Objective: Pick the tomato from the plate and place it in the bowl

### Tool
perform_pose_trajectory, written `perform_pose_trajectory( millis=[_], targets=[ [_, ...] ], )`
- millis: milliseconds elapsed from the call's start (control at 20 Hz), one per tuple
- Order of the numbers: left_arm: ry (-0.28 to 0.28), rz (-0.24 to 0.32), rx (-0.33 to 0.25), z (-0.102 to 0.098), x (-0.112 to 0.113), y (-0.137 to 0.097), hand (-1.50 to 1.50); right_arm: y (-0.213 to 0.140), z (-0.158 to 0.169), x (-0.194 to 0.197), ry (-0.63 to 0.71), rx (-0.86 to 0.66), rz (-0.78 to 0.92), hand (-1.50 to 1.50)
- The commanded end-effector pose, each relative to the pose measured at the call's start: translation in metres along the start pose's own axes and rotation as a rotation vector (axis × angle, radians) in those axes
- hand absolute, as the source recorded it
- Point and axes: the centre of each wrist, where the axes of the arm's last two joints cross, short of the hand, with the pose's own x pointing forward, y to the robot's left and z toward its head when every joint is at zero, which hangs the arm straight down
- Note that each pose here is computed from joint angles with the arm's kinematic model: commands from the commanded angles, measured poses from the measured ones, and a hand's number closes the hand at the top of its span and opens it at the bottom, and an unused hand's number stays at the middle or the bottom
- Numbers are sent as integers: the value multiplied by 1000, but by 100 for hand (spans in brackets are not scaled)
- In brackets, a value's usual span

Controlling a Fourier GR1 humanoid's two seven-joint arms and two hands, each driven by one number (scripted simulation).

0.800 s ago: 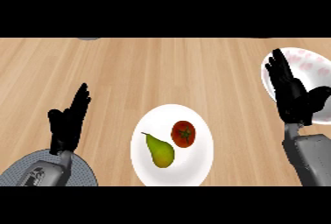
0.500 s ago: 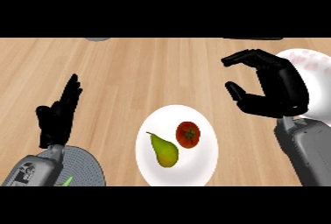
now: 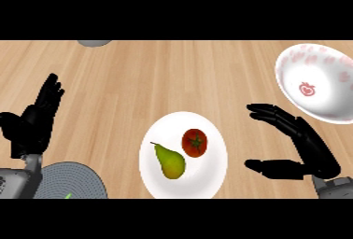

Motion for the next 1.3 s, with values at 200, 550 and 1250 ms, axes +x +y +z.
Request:
perform_pose_trajectory(
  millis=[200,550,1250],
  targets=[
    [2,-4,-11,0,-4,18,0,-27,37,2,-1,45,60,-150],
    [-9,4,-5,-6,5,8,0,-52,-42,56,-2,74,113,-150],
    [-19,1,-44,1,18,9,0,-15,-121,90,199,551,412,-150]
  ],
)
